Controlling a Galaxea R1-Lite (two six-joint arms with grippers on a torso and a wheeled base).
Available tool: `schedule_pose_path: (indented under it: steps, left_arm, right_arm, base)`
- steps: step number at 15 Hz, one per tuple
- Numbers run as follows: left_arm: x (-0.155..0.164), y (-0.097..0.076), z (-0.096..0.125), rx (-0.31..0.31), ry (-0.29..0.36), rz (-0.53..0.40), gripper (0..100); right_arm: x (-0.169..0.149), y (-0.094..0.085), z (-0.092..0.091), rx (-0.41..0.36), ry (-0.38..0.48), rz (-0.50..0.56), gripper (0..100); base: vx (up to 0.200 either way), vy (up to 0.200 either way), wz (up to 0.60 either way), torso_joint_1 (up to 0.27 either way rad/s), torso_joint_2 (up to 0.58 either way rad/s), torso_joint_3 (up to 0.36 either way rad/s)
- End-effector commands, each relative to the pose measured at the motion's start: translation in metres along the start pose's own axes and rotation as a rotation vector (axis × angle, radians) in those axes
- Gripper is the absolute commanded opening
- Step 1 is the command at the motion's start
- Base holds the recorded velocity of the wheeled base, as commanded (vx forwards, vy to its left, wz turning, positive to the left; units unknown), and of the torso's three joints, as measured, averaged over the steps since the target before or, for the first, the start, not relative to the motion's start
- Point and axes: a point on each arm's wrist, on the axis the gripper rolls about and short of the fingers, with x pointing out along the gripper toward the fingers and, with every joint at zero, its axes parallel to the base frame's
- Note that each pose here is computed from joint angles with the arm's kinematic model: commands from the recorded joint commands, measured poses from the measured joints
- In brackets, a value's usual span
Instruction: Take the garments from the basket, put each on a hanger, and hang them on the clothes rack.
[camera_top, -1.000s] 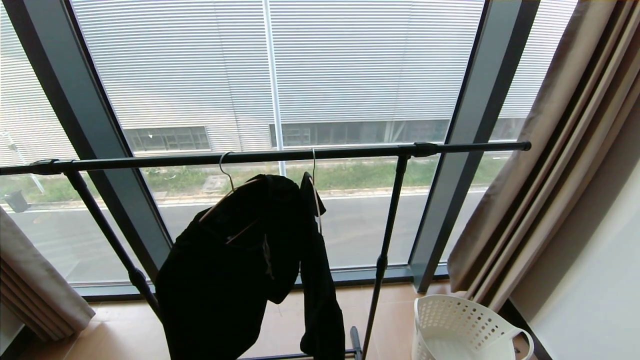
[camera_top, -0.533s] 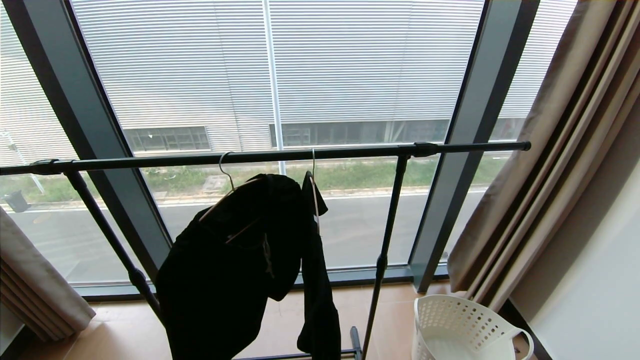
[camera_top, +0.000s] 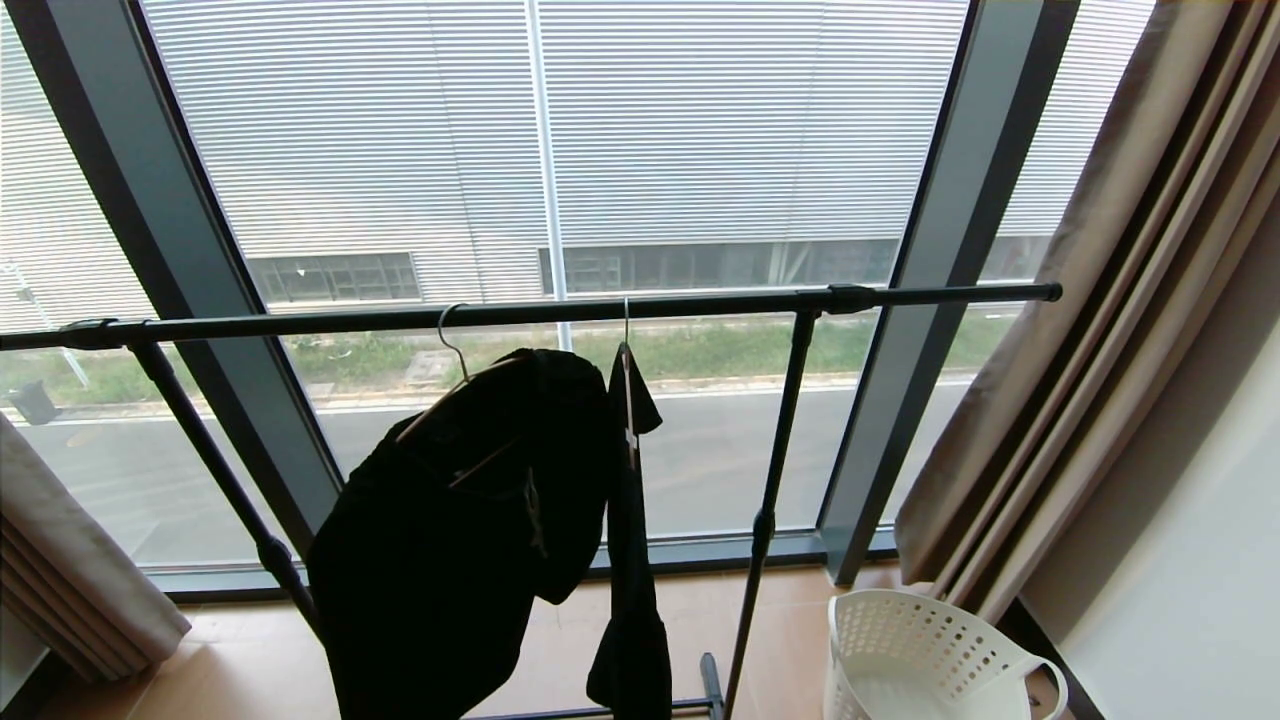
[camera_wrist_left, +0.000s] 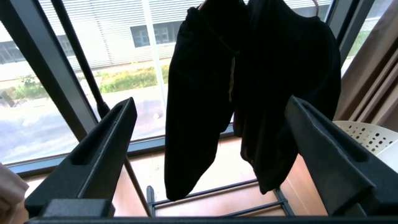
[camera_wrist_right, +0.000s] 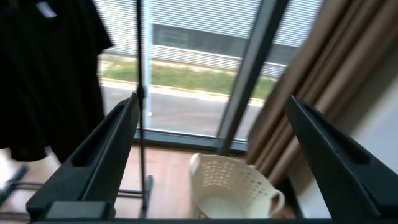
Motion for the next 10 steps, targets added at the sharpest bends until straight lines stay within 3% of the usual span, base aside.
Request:
schedule_pose_path:
  steps: [1,10]
  left_arm:
    - [0.0001,0.0,0.0,-0.001,0.002,0.001,100]
    - [0.0001,0.0,0.0,-0.005,0.002,0.002,100]
  right_arm:
    - [-0.0002,0.0,0.0006,0.001,-0.001,0.001,100]
    - [0.0001,-0.0002,0.0,0.008,0.004,-0.005,100]
  base:
    - [0.0,0.0,0.0,0.0,0.0,0.0]
    - [0.0,0.0,0.0,0.0,0.0,0.0]
